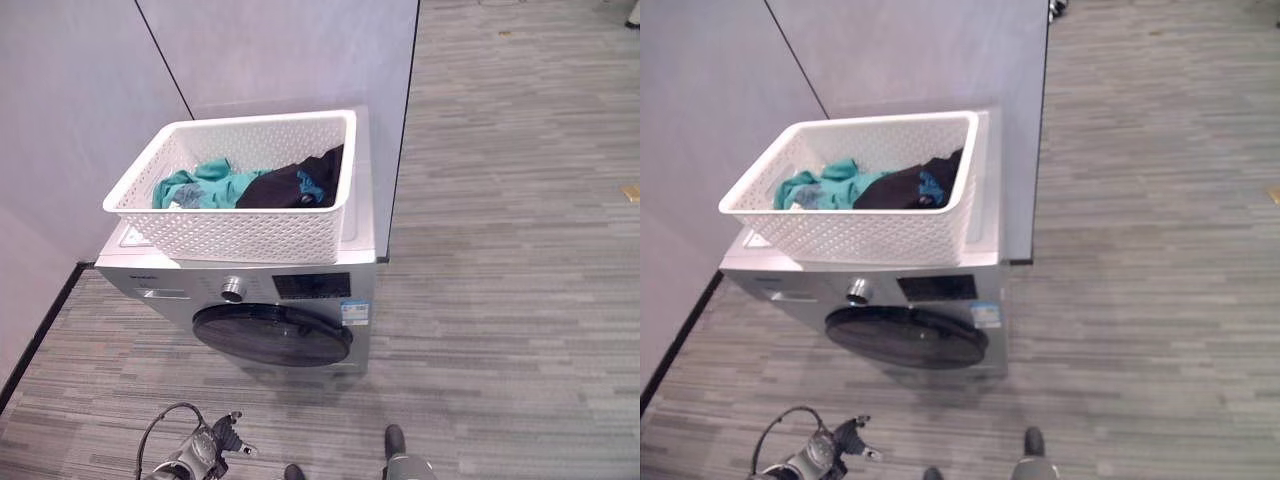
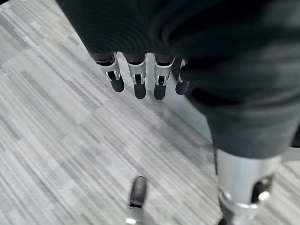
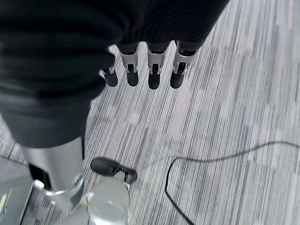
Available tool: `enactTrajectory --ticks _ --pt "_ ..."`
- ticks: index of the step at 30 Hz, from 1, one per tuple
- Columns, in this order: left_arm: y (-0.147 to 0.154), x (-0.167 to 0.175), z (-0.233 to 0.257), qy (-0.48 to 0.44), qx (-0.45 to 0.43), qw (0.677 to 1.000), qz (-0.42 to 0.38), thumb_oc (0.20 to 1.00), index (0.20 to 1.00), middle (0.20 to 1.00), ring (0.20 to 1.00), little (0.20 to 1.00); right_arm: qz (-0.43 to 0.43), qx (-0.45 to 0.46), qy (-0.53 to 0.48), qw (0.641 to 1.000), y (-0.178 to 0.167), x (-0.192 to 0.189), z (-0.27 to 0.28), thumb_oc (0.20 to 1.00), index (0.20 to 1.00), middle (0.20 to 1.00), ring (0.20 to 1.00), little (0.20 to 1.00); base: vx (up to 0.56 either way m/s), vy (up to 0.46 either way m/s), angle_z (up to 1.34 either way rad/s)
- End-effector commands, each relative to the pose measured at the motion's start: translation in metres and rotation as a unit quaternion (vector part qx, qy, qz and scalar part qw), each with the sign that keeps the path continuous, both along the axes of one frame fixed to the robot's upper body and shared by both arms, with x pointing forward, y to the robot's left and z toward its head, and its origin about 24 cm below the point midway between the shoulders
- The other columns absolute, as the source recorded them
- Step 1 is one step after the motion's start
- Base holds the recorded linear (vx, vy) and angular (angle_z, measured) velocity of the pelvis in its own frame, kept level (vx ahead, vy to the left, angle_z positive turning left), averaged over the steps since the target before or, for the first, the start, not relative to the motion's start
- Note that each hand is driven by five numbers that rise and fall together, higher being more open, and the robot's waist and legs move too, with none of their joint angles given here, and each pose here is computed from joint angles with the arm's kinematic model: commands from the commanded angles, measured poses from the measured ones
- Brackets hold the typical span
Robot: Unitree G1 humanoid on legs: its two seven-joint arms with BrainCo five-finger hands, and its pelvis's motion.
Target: Grab the laundry basket,head to the washer,open it,put in the laundry and shut it.
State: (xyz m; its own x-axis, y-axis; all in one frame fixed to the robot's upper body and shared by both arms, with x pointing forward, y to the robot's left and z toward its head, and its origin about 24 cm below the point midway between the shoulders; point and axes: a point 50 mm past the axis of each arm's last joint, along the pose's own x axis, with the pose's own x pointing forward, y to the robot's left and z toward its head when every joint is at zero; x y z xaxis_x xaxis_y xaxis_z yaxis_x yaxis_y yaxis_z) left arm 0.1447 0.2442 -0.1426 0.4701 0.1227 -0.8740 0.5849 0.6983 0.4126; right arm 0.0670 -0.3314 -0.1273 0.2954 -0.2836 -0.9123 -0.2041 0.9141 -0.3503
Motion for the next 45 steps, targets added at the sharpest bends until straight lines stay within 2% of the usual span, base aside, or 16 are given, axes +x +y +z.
enactTrajectory --ticks 1,4,9,14,15,17,19,23,34,40,45 --pt "0.027 -0.016 0.003 -0.003 0.027 0.999 0.041 1.0 1.0 1.0 1.0 1.0 0.064 0.019 -0.014 0.998 0.017 0.019 -0.002 1.0 1.0 1.0 1.0 1.0 0.1 0.262 -0.44" --pt "0.03 -0.026 0.001 0.004 0.029 0.998 0.061 1.0 1.0 1.0 1.0 1.0 0.113 0.031 -0.033 0.993 0.029 0.033 0.0 1.0 1.0 1.0 1.0 1.0 0.0 0.261 -0.68" --pt "0.033 -0.034 0.0 0.012 0.032 0.997 0.075 1.0 1.0 1.0 1.0 1.0 0.119 0.044 -0.006 0.992 0.037 0.02 -0.009 1.0 1.0 1.0 1.0 1.0 0.05 0.23 -0.2" --pt "0.029 -0.027 0.0 0.007 0.031 0.998 0.059 1.0 1.0 1.0 1.0 1.0 0.1 0.046 0.005 0.994 0.036 0.007 -0.012 1.0 1.0 1.0 1.0 1.0 0.05 0.075 0.1" --pt "0.013 -0.014 0.0 -0.008 0.016 0.999 0.03 1.0 1.0 1.0 1.0 1.0 0.07 0.05 0.024 0.996 0.035 -0.01 -0.016 1.0 1.0 1.0 1.0 1.0 -0.02 -0.056 0.84" --pt "0.006 -0.01 -0.001 -0.011 0.011 1.0 0.013 1.0 1.0 1.0 1.0 1.0 0.063 0.054 0.045 0.996 0.036 -0.021 -0.019 1.0 1.0 1.0 1.0 1.0 0.04 -0.145 0.74" --pt "-0.009 0.015 0.005 -0.043 0.0 0.999 -0.022 1.0 1.0 1.0 1.0 1.0 0.06 0.042 0.061 0.995 0.03 -0.032 -0.018 1.0 1.0 1.0 1.0 1.0 0.07 -0.251 1.11" --pt "-0.015 0.016 0.004 -0.039 -0.002 0.999 -0.03 1.0 1.0 1.0 1.0 1.0 0.032 0.039 0.048 0.998 0.029 -0.032 -0.018 1.0 1.0 1.0 1.0 1.0 0.09 0.032 0.84" --pt "-0.008 -0.028 -0.011 0.024 -0.004 1.0 0.006 1.0 1.0 1.0 1.0 1.0 0.066 0.025 0.052 0.996 0.03 -0.016 -0.018 1.0 1.0 1.0 1.0 1.0 0.08 0.195 -0.23" --pt "0.008 -0.036 -0.009 0.019 0.01 0.998 0.056 1.0 1.0 1.0 1.0 1.0 0.129 0.042 0.017 0.991 0.051 0.008 -0.02 1.0 1.0 1.0 1.0 1.0 0.0 0.089 -0.34" --pt "0.014 -0.04 -0.009 0.022 0.018 0.997 0.065 1.0 1.0 1.0 1.0 1.0 0.159 0.052 -0.003 0.986 0.059 0.018 -0.017 1.0 1.0 1.0 1.0 1.0 0.0 0.017 -0.09"
